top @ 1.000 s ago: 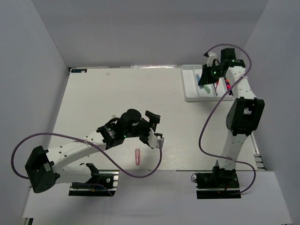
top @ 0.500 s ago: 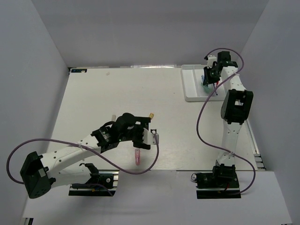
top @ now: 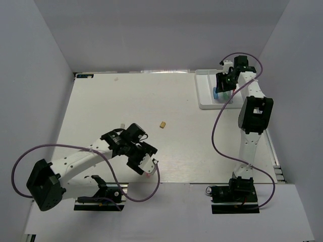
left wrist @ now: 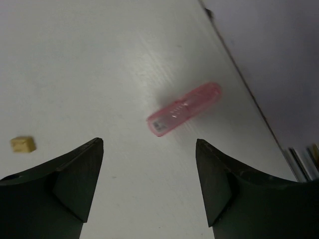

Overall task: Sort the stationery into containers
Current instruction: Place the stationery into the container, then grab a piece of stationery with the left arm

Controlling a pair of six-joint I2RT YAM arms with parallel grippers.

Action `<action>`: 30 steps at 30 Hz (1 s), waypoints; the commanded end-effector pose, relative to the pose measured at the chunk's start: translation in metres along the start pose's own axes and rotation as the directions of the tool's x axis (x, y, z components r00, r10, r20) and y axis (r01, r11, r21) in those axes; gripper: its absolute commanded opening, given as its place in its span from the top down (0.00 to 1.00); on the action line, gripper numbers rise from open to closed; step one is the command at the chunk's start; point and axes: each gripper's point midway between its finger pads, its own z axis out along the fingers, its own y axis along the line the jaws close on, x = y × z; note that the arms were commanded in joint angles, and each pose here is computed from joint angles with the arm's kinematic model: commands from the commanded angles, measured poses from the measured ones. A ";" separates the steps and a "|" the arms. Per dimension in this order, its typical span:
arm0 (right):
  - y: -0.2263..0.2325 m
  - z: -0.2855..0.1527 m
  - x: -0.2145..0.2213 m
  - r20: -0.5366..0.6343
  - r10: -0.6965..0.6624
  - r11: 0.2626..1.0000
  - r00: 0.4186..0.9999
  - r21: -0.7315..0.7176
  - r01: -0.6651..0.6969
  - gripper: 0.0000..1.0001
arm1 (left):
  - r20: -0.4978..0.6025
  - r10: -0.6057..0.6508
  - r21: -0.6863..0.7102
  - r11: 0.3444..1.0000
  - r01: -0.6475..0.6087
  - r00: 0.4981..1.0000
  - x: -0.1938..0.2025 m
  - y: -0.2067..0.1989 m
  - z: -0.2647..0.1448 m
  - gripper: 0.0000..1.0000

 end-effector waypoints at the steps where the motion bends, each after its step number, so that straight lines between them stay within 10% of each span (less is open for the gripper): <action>1: 0.021 -0.063 -0.041 0.130 -0.002 1.000 0.992 -0.025 0.005 0.43 | 0.078 0.146 0.287 0.944 -0.163 0.986 -0.002 -0.046 -0.004 0.18; 10: 0.060 -0.112 -0.039 0.162 0.006 0.992 0.987 -0.124 0.014 0.43 | 0.114 0.388 0.227 0.886 -0.404 0.915 0.014 -0.008 0.023 0.18; 30: 0.097 -0.150 -0.035 0.197 0.033 0.970 0.980 -0.241 0.016 0.46 | 0.214 0.456 0.436 0.747 -0.502 0.864 0.018 -0.030 0.056 0.22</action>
